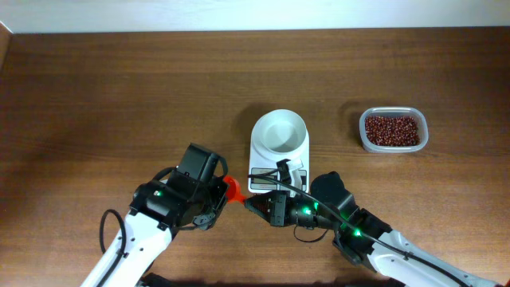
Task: Scoop and weigh 50g on scale
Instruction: 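Carry scoop toward center and grasp its handle with right gripper, then release scoop from left gripper and pull right gripper away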
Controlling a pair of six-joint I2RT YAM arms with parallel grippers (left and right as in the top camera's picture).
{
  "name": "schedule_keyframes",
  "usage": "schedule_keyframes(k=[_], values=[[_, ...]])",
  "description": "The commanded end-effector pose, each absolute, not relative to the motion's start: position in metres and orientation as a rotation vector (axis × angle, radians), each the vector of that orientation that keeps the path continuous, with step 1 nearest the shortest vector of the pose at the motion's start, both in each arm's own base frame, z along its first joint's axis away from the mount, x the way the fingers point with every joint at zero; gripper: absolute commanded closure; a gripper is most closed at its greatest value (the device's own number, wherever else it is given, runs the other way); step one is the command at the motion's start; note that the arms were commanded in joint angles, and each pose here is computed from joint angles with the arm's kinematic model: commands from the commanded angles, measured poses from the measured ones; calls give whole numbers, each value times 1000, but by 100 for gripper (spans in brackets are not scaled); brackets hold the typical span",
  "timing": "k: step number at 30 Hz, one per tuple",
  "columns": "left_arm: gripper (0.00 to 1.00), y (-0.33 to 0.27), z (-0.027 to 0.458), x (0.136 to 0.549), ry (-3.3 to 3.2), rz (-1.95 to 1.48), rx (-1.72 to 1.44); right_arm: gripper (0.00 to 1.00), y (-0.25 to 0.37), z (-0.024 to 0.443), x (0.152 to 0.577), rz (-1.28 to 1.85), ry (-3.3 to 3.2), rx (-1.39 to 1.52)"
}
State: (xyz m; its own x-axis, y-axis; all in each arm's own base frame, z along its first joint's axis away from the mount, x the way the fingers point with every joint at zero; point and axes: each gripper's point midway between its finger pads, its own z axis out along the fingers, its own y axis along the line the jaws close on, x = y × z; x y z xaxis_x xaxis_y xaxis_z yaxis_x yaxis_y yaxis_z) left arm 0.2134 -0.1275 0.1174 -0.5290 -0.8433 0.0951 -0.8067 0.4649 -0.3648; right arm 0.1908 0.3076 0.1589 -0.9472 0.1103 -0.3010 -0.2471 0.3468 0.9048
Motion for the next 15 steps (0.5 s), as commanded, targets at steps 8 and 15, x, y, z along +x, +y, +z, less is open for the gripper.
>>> schedule_keyframes(k=[8, 15], values=[[34, -114, 121, 225, 2545, -498, -1400, 96, 294, 134, 190, 1352, 2265, -485], [38, -84, 137, 236, 2526, -467, -1169, 96, 194, 179, 199, 1192, 2208, -214]])
